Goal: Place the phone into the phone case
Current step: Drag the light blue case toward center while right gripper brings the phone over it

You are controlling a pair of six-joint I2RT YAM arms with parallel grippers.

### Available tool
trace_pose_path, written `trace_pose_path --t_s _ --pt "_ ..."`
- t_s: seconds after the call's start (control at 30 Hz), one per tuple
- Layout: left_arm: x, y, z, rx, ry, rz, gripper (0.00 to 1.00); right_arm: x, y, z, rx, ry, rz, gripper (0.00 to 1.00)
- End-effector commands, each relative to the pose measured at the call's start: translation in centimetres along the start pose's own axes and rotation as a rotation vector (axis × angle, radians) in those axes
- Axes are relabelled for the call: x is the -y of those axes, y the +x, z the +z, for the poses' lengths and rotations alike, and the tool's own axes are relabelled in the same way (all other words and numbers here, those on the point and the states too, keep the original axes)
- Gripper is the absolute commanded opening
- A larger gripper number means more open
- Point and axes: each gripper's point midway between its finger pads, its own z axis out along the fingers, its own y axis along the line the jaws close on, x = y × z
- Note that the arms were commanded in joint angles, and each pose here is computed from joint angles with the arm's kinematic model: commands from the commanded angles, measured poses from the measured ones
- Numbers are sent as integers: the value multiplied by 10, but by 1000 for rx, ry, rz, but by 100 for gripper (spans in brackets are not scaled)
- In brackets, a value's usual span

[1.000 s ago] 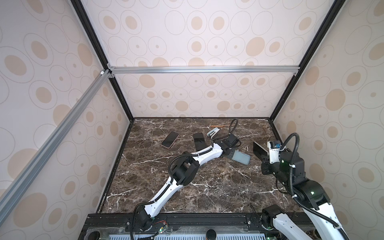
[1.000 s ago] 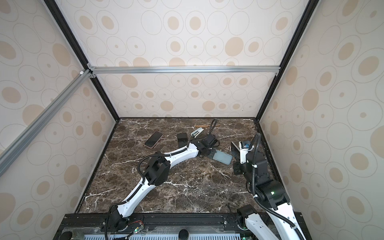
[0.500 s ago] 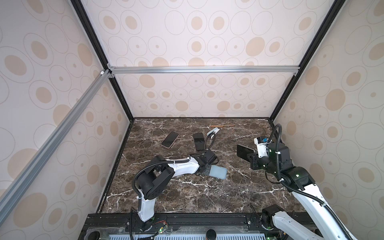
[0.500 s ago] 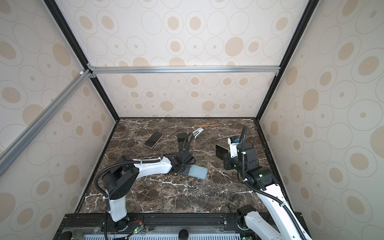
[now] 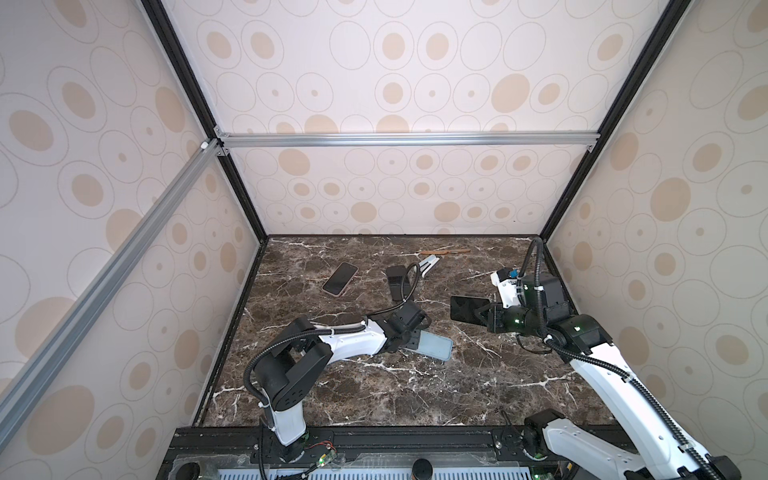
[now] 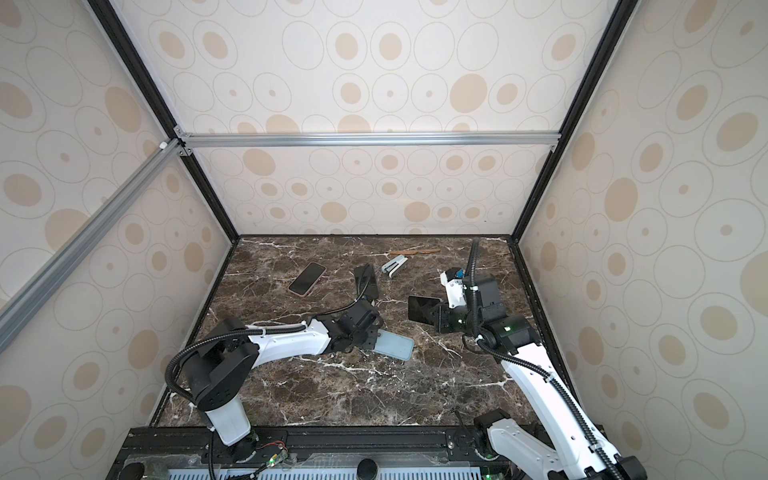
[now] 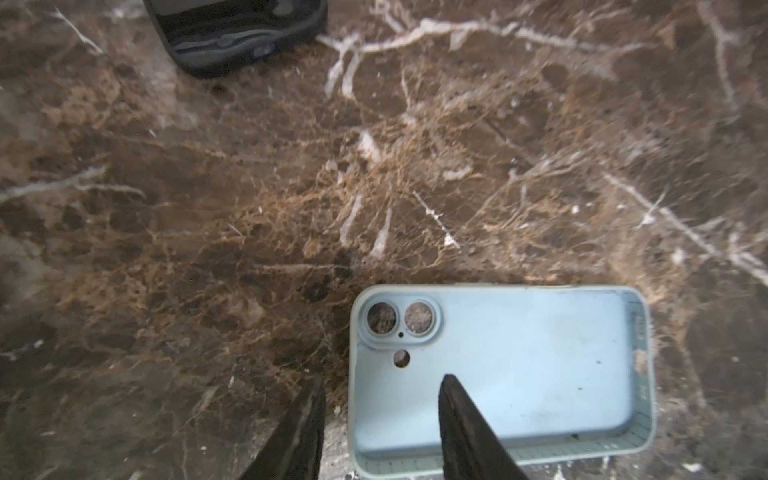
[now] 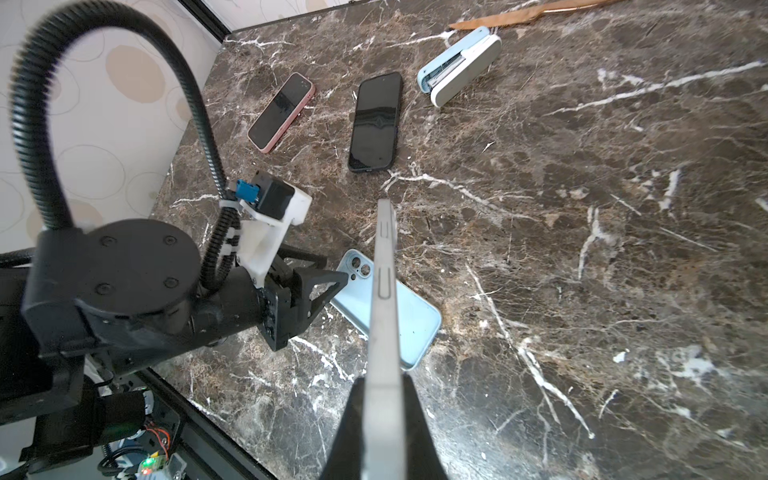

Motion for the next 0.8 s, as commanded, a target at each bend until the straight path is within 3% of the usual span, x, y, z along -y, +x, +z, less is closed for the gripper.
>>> trace_pose_path --t_s 0.0,0.23,0.5,0.63,0.77 --pt "1 -26 -12 73 37 -6 45 -6 6 18 -50 -68 63 0" --pt "-10 -58 -32 153 125 -49 45 -13 36 48 -132 -122 205 0" --pt "-16 -109 -52 221 176 42 44 -11 62 67 -162 -91 289 0" --pt "-28 -100 -53 236 175 0 43 -4 70 71 -201 -58 296 0" --pt "-42 -65 -42 195 163 -31 43 3 78 74 -235 -18 292 0"
